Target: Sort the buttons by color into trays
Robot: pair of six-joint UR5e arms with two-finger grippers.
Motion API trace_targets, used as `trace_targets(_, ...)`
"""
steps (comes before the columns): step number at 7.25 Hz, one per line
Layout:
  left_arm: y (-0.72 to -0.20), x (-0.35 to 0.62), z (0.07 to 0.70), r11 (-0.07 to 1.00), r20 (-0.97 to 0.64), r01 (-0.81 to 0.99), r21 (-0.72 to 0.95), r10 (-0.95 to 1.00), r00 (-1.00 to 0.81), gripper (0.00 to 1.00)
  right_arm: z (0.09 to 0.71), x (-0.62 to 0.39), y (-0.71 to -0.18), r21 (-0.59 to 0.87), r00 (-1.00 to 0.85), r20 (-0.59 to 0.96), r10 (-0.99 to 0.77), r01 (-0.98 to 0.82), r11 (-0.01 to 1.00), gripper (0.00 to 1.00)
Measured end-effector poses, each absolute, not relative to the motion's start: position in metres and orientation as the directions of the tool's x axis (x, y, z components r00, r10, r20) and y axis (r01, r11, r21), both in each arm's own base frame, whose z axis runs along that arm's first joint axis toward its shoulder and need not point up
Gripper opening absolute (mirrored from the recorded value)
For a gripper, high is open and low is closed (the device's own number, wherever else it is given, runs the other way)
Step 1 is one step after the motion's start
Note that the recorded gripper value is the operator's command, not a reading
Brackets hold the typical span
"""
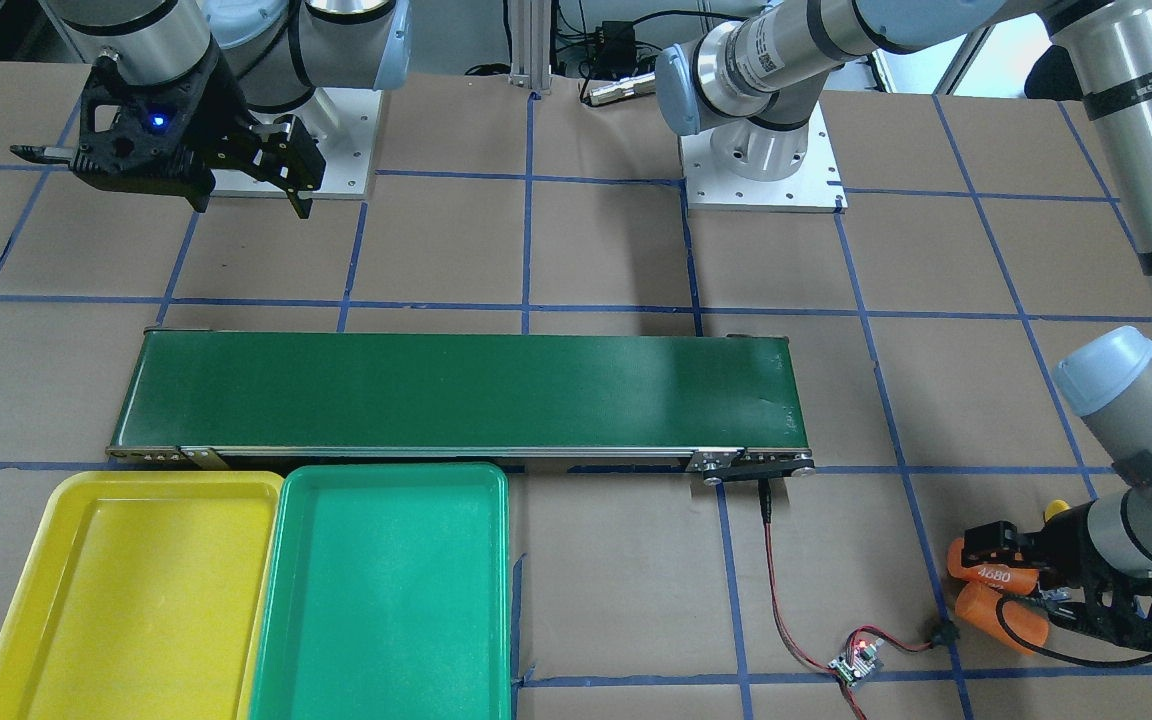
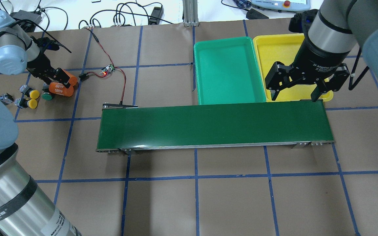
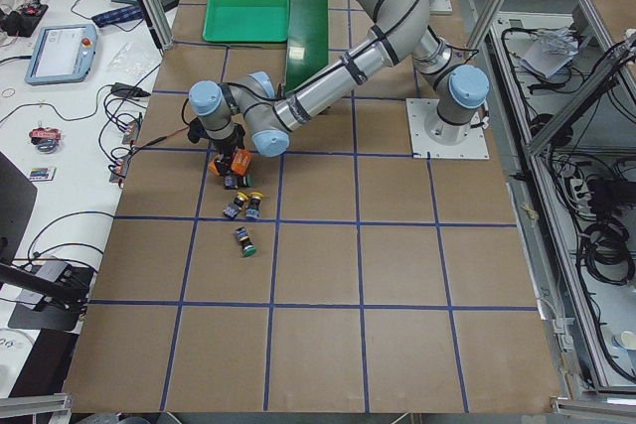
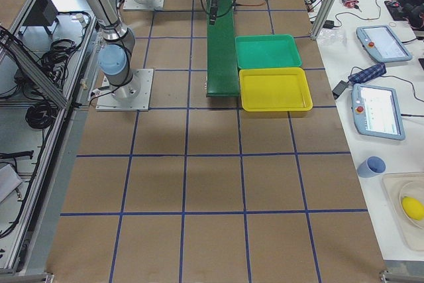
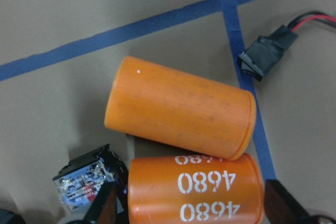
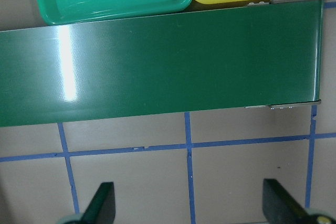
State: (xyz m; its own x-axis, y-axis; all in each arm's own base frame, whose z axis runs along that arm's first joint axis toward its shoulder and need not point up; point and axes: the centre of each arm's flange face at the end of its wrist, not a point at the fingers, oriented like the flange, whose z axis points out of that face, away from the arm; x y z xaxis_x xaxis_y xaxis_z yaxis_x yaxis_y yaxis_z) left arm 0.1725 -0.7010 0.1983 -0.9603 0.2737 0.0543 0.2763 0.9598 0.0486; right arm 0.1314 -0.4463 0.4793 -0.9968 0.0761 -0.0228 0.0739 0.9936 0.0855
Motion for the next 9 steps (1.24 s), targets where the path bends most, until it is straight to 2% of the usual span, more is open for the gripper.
trace_targets(1, -0.701, 0.172, 0.195, 0.960, 0.059, 0.275, 0.052, 0.272, -0.961, 1.00, 0.480, 0.131, -0.446, 0.085, -0.997, -0.024, 0.076, 0.074, 0.994, 1.00)
trace_targets(2, -0.701, 0.172, 0.192, 0.960, 0.064, 0.274, 0.054, 0.271, -0.961, 0.59, 0.480, 0.131, -0.446, 0.084, -0.997, -0.024, 0.074, 0.072, 0.994, 1.00)
trace_targets(3, -0.701, 0.172, 0.190, 0.960, 0.066, 0.274, 0.054, 0.271, -0.960, 0.11, 0.479, 0.131, -0.446, 0.085, -0.997, -0.023, 0.073, 0.070, 0.994, 1.00)
trace_targets(4, -0.700, 0.169, 0.191, 0.959, 0.066, 0.278, 0.058, 0.274, -0.959, 0.02, 0.479, 0.131, -0.447, 0.086, -0.997, -0.022, 0.072, 0.070, 0.994, 1.00)
trace_targets(5, -0.696, 0.162, 0.194, 0.960, 0.073, 0.272, 0.071, 0.267, -0.961, 0.00, 0.478, 0.131, -0.447, 0.087, -0.997, -0.021, 0.071, 0.069, 0.994, 1.00)
trace_targets(7, -0.671, 0.130, 0.222, 0.968, 0.093, 0.223, 0.116, 0.213, -0.973, 0.00, 0.479, 0.131, -0.446, 0.085, -0.997, -0.015, 0.071, 0.070, 0.994, 1.00)
trace_targets(9, -0.632, 0.079, 0.276, 0.977, 0.094, 0.148, 0.154, 0.135, -0.986, 0.00, 0.478, 0.129, -0.448, 0.082, -0.997, -0.004, 0.072, 0.072, 0.994, 1.00)
